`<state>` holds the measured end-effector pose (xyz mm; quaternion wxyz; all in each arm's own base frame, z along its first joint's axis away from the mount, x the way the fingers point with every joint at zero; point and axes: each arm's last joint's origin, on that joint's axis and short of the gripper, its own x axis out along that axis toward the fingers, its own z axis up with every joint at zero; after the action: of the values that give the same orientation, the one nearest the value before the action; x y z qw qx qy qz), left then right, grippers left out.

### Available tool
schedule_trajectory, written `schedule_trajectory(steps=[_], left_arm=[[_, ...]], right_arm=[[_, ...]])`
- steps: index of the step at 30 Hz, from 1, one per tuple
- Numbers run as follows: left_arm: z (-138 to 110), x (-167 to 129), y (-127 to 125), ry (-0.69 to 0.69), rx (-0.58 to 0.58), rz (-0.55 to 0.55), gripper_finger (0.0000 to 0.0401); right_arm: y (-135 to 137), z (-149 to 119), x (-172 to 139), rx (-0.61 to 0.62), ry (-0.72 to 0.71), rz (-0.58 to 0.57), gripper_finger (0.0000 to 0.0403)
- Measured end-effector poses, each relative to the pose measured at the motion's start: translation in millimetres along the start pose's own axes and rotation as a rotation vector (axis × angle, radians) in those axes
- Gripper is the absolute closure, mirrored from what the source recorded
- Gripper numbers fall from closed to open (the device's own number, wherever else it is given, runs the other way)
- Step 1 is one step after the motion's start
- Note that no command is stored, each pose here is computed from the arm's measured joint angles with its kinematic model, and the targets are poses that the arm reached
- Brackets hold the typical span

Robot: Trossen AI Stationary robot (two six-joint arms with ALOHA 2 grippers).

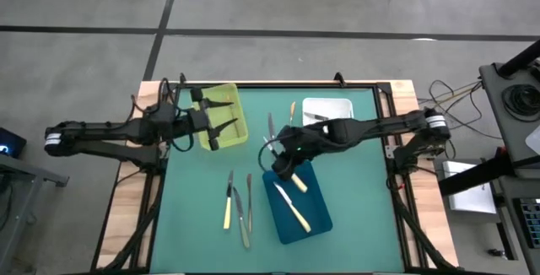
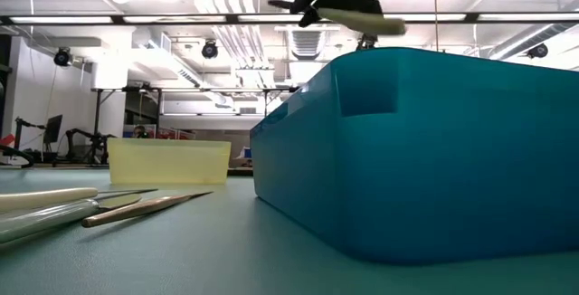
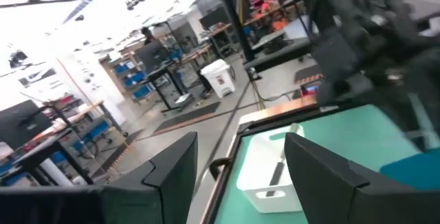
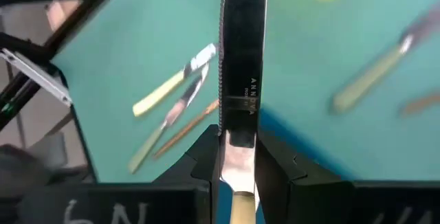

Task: Sort silverware by color (type)
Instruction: Put the left yellow knife into the blue bin

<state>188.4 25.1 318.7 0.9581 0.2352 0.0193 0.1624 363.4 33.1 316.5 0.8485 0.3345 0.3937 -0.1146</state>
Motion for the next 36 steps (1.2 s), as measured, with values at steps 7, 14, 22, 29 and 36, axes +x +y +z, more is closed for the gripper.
schedule_trajectory(steps=[7,14,22,29,36], left_arm=[[-2,-8,1,-0.004,-0.001,0.012,0.0201],[-3,-16,3,-0.004,-0.001,0.013,0.0201],[0,-23,6,-0.019,-0.019,0.019,0.0201],[3,-29,9,-0.037,-0.056,0.027,0.0201],[3,-31,10,-0.035,-0.067,0.026,0.0201]], right_arm=[[16,-14,25,0.225,0.202,-0.023,0.0352],[24,-41,41,0.412,0.330,-0.115,0.0352],[30,-66,62,0.499,0.439,-0.190,0.0352],[27,-77,83,0.499,0.485,-0.249,0.0352],[22,-76,84,0.540,0.484,-0.289,0.0352]])
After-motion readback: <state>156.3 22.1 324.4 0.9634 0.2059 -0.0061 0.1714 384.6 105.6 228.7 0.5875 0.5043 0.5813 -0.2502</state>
